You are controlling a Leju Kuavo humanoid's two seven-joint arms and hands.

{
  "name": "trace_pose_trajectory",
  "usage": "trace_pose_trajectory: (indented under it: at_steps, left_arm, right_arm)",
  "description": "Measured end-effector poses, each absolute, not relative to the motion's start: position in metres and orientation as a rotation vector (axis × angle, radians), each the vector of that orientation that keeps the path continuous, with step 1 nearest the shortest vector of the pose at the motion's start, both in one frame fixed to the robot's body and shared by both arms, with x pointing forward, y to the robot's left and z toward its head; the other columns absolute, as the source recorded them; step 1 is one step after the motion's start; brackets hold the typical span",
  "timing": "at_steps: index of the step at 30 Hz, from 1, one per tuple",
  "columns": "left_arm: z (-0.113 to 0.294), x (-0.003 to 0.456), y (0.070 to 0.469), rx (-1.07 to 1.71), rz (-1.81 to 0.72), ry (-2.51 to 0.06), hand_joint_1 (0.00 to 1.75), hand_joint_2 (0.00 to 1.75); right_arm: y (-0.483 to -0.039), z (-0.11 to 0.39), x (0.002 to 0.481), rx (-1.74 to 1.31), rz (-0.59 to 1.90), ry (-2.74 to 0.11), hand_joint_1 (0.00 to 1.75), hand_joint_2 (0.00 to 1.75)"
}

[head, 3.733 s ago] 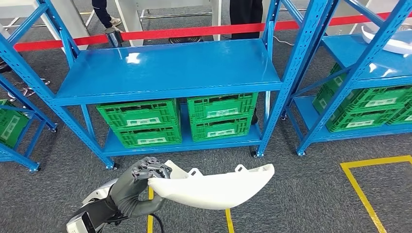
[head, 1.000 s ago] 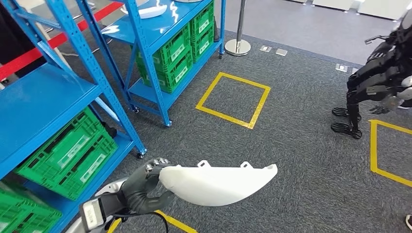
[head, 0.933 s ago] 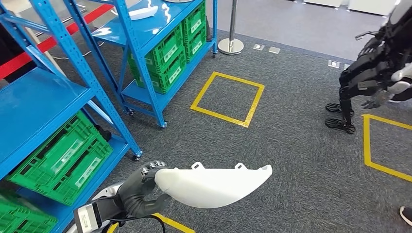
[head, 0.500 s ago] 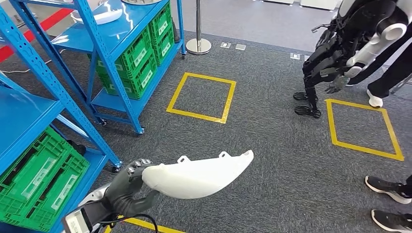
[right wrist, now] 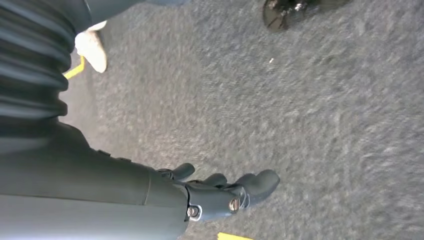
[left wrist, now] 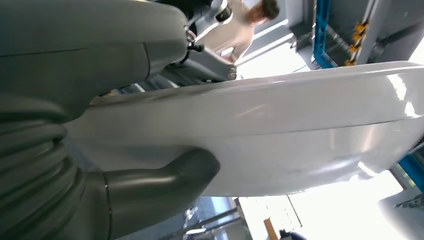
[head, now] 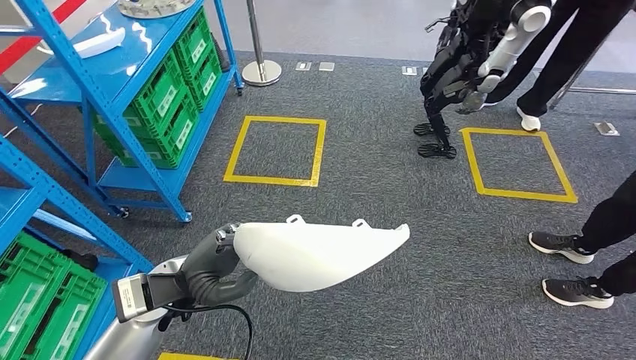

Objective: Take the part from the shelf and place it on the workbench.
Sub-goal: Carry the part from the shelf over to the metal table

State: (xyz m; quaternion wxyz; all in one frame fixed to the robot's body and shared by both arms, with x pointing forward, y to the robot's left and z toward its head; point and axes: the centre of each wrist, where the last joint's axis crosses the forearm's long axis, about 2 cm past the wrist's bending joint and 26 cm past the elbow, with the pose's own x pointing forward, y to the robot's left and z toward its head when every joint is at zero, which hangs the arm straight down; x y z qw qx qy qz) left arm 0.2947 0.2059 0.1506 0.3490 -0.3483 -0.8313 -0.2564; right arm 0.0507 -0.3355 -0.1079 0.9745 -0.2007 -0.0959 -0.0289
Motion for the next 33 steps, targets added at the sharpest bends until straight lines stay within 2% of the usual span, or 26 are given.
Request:
trace_pose_trajectory:
  at_steps: [5, 9, 33]
  left_arm:
    - [0.134, 0.269, 0.219, -0.823, -0.618, -2.142, 1.75, 1.75]
    - [0.138, 0.27, 0.225, -0.82, -0.633, -2.154, 1.75, 1.75]
    - [0.138, 0.252, 0.193, -0.885, -0.608, -2.16, 1.75, 1.75]
  right_arm:
    - [-0.338, -0.107, 0.054, -0.422, -0.008, -0.191, 0.0, 1.75]
    - [-0.339, -0.107, 0.056, -0.436, -0.007, -0.204, 0.0, 1.75]
    - [-0.346, -0.106, 0.056, -0.42, 0.015, -0.217, 0.0, 1.75]
